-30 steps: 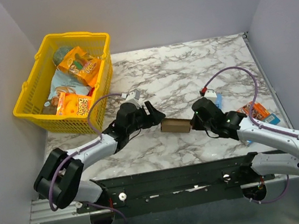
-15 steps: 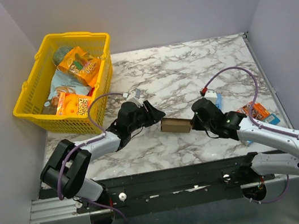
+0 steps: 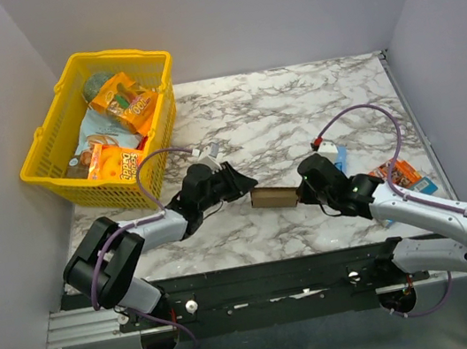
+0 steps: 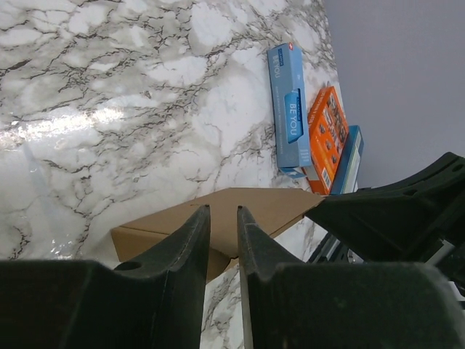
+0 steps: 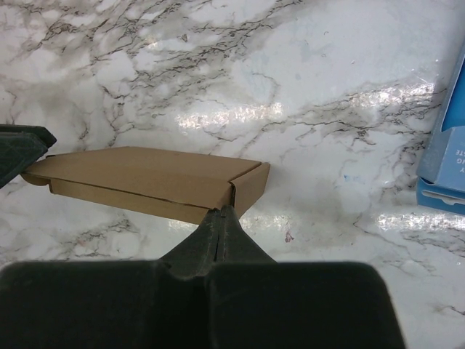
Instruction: Fold the paper box
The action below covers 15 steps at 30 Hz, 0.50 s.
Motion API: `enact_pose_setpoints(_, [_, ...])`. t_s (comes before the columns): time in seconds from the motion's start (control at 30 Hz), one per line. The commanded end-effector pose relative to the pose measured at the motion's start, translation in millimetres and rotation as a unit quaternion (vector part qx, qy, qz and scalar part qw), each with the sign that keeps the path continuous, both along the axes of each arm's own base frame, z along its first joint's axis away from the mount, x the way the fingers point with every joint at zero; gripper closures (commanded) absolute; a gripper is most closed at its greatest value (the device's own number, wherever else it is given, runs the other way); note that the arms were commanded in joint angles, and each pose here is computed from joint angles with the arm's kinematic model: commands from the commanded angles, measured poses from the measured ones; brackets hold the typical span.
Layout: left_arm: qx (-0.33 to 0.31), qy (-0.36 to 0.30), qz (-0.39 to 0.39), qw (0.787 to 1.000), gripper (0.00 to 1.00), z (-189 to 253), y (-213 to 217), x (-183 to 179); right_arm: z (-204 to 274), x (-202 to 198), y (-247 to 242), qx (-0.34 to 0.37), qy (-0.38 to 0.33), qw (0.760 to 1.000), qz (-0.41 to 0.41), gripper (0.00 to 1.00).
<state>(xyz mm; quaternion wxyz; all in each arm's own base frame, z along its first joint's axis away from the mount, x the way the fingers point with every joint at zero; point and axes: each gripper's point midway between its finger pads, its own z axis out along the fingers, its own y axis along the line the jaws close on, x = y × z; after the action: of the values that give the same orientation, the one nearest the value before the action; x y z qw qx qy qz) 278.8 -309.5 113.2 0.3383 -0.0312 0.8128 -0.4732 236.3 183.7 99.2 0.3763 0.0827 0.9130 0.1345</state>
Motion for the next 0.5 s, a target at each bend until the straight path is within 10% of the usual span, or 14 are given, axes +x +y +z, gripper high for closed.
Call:
enact_pose_setpoints(0.0, [0.009, 0.015, -0.006, 1.0, 0.71, -12.5, 1.7, -9.9, -27.9, -21.0, -26.2, -0.069, 0.051, 0.996, -0.011, 1.0])
enact_pose_setpoints(0.23, [0.054, -0.015, 0.016, 0.998, 0.3, -0.4, 14.3, -0.3, -26.4, -20.7, -27.6, -0.072, 0.048, 0.996, -0.014, 1.0])
enact_pose_setpoints(0.47, [0.048, -0.008, 0.006, 0.999, 0.3, -1.0, 12.5, -6.1, -26.2, -20.5, -24.9, -0.073, 0.048, 0.996, -0.011, 1.0])
